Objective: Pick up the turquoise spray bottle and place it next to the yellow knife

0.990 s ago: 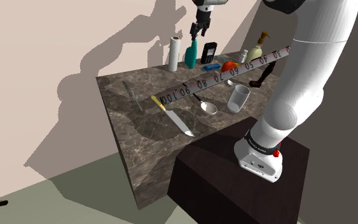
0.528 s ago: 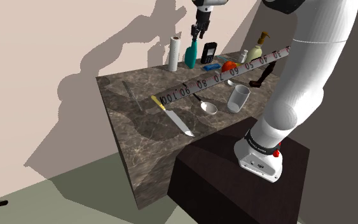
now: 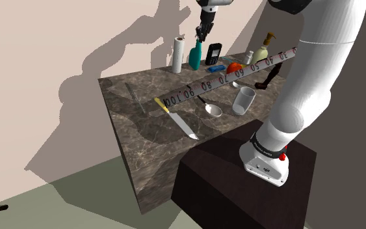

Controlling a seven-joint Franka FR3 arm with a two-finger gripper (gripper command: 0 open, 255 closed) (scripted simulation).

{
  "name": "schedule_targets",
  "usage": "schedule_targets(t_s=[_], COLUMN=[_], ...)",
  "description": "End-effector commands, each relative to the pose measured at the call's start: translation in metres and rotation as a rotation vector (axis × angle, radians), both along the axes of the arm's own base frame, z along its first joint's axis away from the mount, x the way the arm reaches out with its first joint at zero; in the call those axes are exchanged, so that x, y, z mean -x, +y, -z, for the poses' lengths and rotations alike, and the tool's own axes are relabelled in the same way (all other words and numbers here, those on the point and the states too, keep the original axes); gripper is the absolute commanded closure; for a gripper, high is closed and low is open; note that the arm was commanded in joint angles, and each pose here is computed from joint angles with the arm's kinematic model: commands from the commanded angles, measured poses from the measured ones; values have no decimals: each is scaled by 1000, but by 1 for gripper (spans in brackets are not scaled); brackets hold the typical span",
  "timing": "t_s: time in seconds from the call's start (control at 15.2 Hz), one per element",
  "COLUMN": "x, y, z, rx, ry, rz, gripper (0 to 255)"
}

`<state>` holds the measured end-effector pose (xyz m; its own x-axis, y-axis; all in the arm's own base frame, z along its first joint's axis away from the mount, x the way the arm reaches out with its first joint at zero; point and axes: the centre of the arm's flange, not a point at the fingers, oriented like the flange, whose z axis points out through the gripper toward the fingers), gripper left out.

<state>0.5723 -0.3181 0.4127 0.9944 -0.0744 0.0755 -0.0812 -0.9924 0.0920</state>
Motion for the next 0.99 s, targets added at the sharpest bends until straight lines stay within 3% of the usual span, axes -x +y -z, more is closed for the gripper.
schedule_targets(t_s=[0.0,0.92], x=[0,0], y=[0,0], z=[0,-74], rx=[0,0], ry=[0,0], rz=[0,0], gripper=[255,255])
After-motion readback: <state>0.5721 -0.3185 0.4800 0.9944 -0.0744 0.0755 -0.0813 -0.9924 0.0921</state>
